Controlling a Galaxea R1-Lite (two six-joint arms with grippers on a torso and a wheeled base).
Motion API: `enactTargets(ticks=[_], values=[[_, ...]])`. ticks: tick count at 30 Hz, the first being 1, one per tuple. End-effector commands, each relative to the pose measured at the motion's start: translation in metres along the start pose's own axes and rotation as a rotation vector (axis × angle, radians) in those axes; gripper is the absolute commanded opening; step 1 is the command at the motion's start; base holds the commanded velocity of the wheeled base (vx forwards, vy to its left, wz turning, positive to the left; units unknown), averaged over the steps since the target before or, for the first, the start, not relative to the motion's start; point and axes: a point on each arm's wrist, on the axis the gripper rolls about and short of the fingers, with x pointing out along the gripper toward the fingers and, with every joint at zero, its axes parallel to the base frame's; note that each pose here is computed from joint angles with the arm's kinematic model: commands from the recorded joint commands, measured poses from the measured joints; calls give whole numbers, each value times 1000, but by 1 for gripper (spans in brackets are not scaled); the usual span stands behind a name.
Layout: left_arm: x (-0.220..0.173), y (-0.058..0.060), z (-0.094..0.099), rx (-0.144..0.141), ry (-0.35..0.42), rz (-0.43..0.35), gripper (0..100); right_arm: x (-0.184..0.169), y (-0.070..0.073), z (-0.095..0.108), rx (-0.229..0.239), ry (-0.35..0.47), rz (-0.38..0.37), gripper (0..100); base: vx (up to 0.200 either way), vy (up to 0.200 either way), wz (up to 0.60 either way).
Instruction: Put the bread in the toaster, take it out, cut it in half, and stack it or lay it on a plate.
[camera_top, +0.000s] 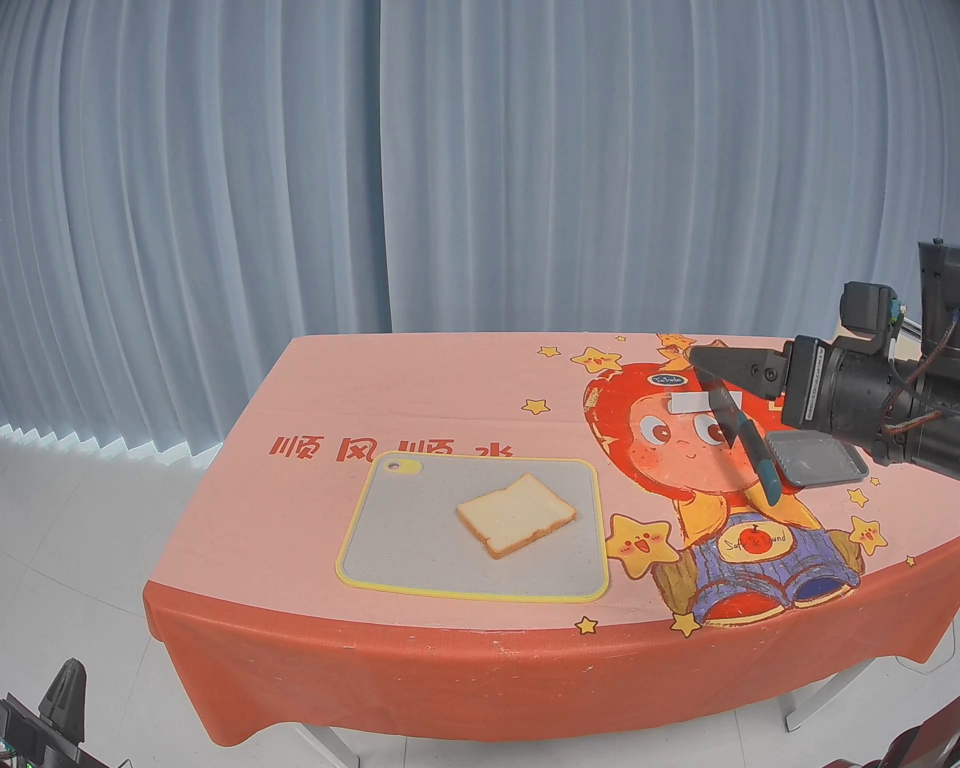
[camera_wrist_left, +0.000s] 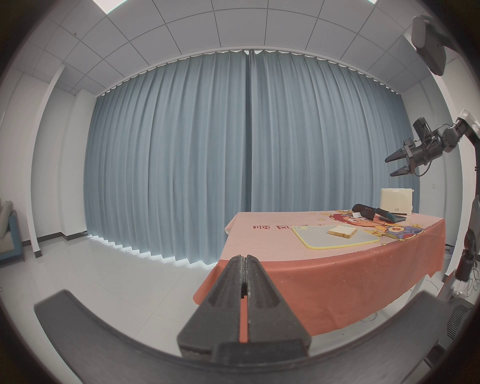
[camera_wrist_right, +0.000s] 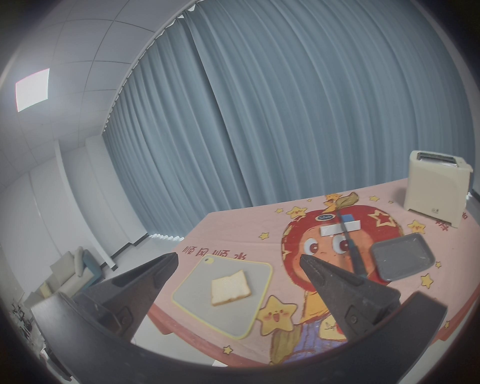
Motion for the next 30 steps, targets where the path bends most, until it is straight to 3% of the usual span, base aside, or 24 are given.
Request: enactTargets(ticks=[1, 15, 27, 30], values=[[1, 0, -5, -1, 19, 1, 0, -6, -5, 2, 1, -18, -13, 100, 0, 0, 0], [1, 0, -5, -1, 19, 1, 0, -5, -5, 1, -4, -13, -22, 100, 0, 0, 0], [1, 0, -5, -1, 19, 1, 0, -4, -8, -1, -112, -18, -81, 100, 0, 0, 0], [1, 0, -5, -1, 19, 1, 0, -1, -19, 4, -103, -28, -123, 100, 0, 0, 0]])
